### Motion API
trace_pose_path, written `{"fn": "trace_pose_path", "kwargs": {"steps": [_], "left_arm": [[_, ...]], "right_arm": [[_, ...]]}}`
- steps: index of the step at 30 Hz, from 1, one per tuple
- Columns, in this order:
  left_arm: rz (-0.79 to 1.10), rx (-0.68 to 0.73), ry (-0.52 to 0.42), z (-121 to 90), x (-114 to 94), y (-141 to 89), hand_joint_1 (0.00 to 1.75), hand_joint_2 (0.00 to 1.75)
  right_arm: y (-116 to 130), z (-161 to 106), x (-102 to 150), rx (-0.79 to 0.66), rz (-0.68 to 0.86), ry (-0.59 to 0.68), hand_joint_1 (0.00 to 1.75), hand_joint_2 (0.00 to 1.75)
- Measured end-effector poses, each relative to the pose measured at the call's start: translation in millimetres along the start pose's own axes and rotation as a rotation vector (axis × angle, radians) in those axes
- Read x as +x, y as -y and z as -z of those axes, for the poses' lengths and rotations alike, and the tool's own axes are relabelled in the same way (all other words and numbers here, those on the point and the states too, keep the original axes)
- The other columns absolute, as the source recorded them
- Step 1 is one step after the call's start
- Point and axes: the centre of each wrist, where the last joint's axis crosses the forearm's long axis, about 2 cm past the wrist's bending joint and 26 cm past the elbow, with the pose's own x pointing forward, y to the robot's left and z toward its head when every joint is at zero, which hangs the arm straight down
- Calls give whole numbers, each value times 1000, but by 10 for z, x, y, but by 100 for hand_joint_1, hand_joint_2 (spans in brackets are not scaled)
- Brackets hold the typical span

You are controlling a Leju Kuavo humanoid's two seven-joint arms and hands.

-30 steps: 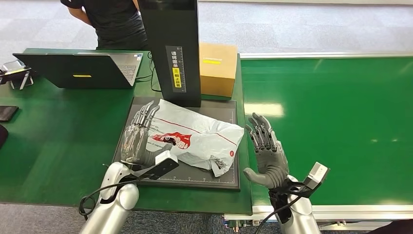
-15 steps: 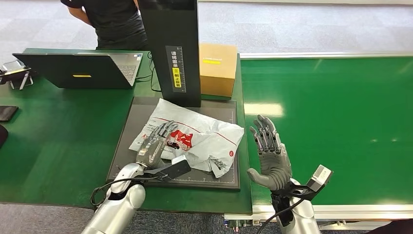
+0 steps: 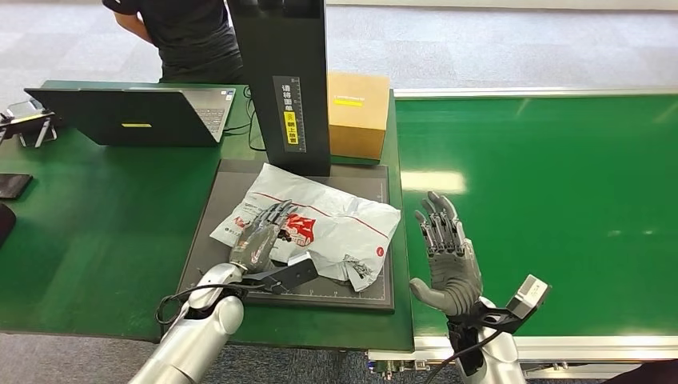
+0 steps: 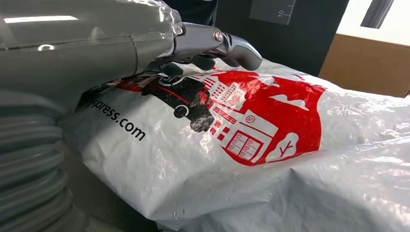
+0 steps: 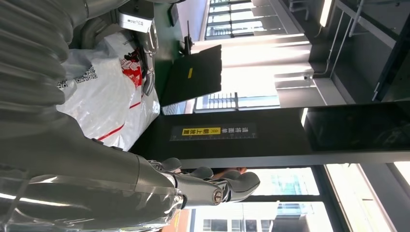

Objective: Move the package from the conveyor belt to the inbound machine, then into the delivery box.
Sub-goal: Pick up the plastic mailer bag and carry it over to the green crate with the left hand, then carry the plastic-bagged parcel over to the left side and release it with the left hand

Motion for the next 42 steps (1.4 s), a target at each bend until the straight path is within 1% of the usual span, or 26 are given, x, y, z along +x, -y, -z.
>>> {"fn": "trace_pose_path", "kwargs": {"steps": [1, 4, 5, 17, 26, 29, 32, 35, 38, 42], "left_arm": [[0, 0, -1, 1, 0, 0, 5, 175], [0, -1, -8, 3, 0, -1, 136, 175], [-1, 1, -11, 3, 0, -1, 175, 175], [-47, 116, -9, -81, -7, 20, 175, 175], [-73, 165, -34, -159, -90, 20, 175, 175], [-84, 204, -50, -195, -132, 17, 175, 175], [-90, 285, -68, -259, -206, -15, 175, 175], [-73, 381, -99, -339, -315, -93, 175, 175], [-42, 485, -159, -429, -445, -201, 175, 175], [-18, 607, -262, -579, -683, -369, 175, 175]], "right_arm": [[0, -1, 1, 0, 0, 0, 0, 175], [2, -7, 7, -2, -2, 0, 0, 175], [3, -10, 10, -4, -2, 0, 0, 175], [-6, -74, 31, -26, 2, -5, 0, 175], [6, -82, 34, -34, 3, -4, 0, 175], [6, -83, 34, -35, 4, -3, 0, 175], [7, -84, 34, -42, 5, -2, 0, 175], [8, -87, 35, -51, 6, -2, 0, 175], [5, -105, 35, -59, 9, -2, 0, 175], [-2, -151, 34, -75, 11, -6, 0, 175]]}}
